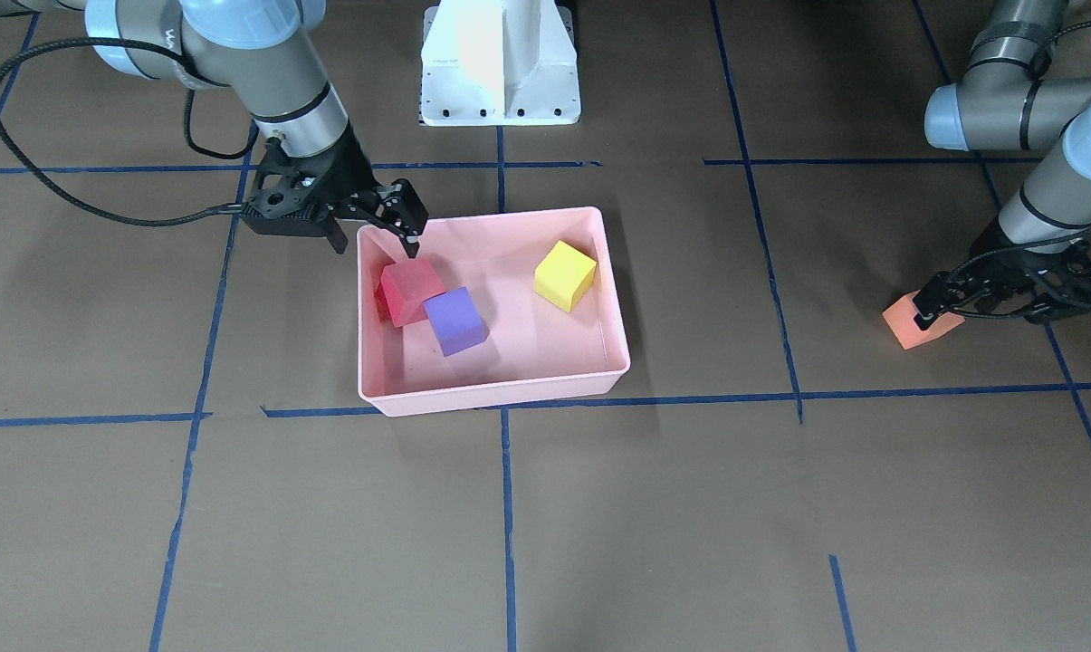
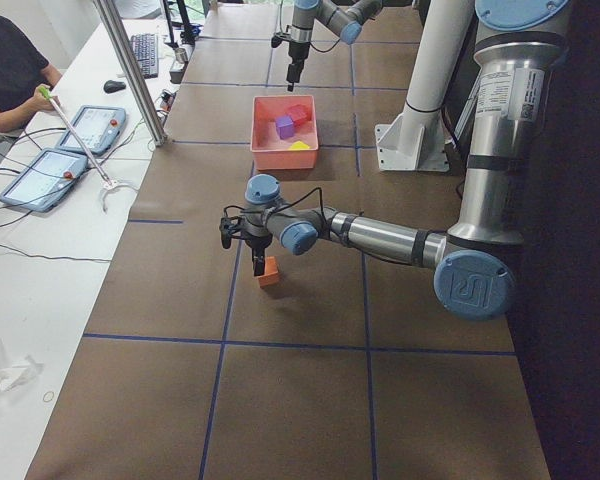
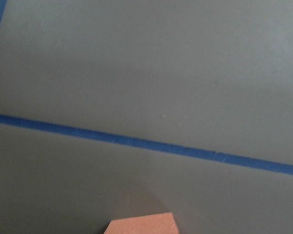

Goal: Place blocks into pink bin with both arms
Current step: 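Grasp the orange cube with the left gripper while the right arm withdraws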

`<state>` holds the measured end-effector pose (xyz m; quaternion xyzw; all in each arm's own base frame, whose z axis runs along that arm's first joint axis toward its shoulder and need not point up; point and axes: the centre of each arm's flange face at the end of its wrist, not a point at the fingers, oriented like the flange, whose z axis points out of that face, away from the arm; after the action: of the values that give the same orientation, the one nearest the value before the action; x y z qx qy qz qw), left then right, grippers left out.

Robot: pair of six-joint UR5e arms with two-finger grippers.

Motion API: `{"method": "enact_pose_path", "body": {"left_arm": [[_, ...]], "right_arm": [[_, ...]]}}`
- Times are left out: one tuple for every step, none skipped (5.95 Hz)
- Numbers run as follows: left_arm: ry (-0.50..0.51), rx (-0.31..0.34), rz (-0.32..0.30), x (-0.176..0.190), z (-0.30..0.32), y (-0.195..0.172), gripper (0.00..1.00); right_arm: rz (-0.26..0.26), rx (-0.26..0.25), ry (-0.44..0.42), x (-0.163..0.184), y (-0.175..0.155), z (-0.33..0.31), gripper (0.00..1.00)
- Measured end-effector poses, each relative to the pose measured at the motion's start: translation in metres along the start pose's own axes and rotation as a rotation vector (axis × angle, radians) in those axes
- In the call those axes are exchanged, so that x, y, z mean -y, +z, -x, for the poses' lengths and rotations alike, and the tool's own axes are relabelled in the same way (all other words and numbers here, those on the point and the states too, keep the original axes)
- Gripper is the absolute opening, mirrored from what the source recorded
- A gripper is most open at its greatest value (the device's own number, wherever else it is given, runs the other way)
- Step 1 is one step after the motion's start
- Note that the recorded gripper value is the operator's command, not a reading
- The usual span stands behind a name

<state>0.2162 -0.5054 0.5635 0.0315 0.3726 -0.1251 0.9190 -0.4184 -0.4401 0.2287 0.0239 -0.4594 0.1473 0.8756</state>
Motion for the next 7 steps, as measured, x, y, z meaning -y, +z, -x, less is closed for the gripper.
{"method": "enact_pose_path", "body": {"left_arm": [[-0.003, 0.01, 0.018, -0.006, 0.001, 0.01, 1.0], [-0.003, 0.014, 0.033, -0.013, -0.002, 0.018, 0.99], [-0.006, 0.022, 0.051, -0.02, -0.004, 0.027, 0.16], [-0.004, 0.023, 0.058, -0.024, -0.005, 0.032, 0.04], [0.008, 0.003, 0.049, -0.025, -0.01, 0.03, 0.01], [0.036, -0.045, 0.023, -0.025, -0.03, 0.014, 0.01], [0.068, -0.117, -0.016, -0.025, -0.065, -0.018, 0.01]], "right_arm": [[-0.003, -0.01, 0.006, 0.003, 0.001, -0.008, 1.0], [-0.004, -0.013, 0.007, 0.004, 0.001, -0.011, 1.0], [-0.005, -0.014, 0.009, 0.005, 0.001, -0.013, 1.0], [-0.007, -0.011, 0.014, 0.009, -0.003, -0.014, 1.0], [-0.01, -0.008, 0.024, 0.017, -0.009, -0.02, 1.0], [-0.011, -0.017, 0.029, 0.023, -0.012, -0.032, 1.0], [-0.017, -0.033, 0.021, 0.03, -0.013, -0.048, 1.0]]}}
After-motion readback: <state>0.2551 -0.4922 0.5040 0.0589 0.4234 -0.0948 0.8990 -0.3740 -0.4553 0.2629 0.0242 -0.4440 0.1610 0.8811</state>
